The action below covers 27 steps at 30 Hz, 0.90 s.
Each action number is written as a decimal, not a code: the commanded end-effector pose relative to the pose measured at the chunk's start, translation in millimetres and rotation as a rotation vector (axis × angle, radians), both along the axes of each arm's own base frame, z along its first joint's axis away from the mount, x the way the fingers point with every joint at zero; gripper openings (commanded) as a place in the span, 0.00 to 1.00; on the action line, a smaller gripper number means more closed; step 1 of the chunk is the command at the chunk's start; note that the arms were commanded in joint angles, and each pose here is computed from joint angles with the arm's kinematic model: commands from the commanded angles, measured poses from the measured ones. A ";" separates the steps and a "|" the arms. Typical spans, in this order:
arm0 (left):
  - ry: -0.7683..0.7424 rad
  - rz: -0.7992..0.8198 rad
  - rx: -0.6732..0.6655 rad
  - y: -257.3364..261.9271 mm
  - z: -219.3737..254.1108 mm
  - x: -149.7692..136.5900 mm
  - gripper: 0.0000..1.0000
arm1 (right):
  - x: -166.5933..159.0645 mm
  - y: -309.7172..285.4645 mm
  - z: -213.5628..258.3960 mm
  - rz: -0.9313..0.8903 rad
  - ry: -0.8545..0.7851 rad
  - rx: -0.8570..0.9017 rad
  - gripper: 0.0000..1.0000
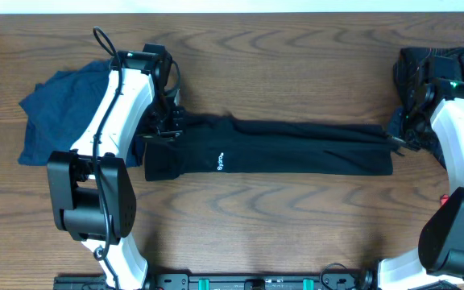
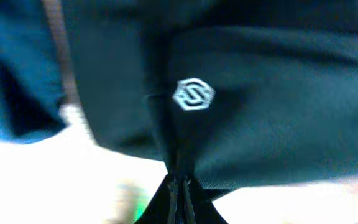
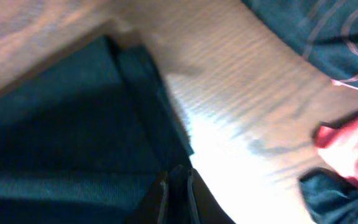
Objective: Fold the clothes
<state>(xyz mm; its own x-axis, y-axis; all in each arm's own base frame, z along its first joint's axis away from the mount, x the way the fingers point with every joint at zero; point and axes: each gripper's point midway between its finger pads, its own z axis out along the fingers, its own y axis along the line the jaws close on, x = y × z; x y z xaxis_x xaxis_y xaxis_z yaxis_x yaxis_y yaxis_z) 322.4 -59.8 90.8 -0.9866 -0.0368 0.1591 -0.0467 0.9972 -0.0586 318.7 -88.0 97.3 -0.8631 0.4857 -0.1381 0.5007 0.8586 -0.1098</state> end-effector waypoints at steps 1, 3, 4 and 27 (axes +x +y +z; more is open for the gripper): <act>-0.004 0.057 0.163 28.5 -0.6 -0.5 0.06 | -9.1 -19.6 2.5 -0.015 0.038 -0.102 0.09; 0.007 0.056 0.162 28.3 -0.2 -3.1 0.06 | -10.8 -21.8 2.4 -0.023 0.041 -0.102 0.09; 0.017 0.057 0.160 27.9 0.2 -5.6 0.06 | -11.0 -22.6 2.4 -0.025 0.042 -0.101 0.09; 0.020 -0.006 -0.048 -19.9 6.0 -7.3 0.17 | -15.7 -16.6 0.5 -0.025 0.057 -0.060 0.33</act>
<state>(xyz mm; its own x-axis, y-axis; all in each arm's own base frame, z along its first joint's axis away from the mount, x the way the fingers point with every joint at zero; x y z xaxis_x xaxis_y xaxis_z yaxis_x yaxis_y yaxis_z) 311.6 -62.1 92.5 -0.9765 -0.0750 0.2020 -0.0849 0.9955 -0.0411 309.0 -102.4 98.9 -0.8592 0.4934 -0.1354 0.5111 0.8401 -0.1816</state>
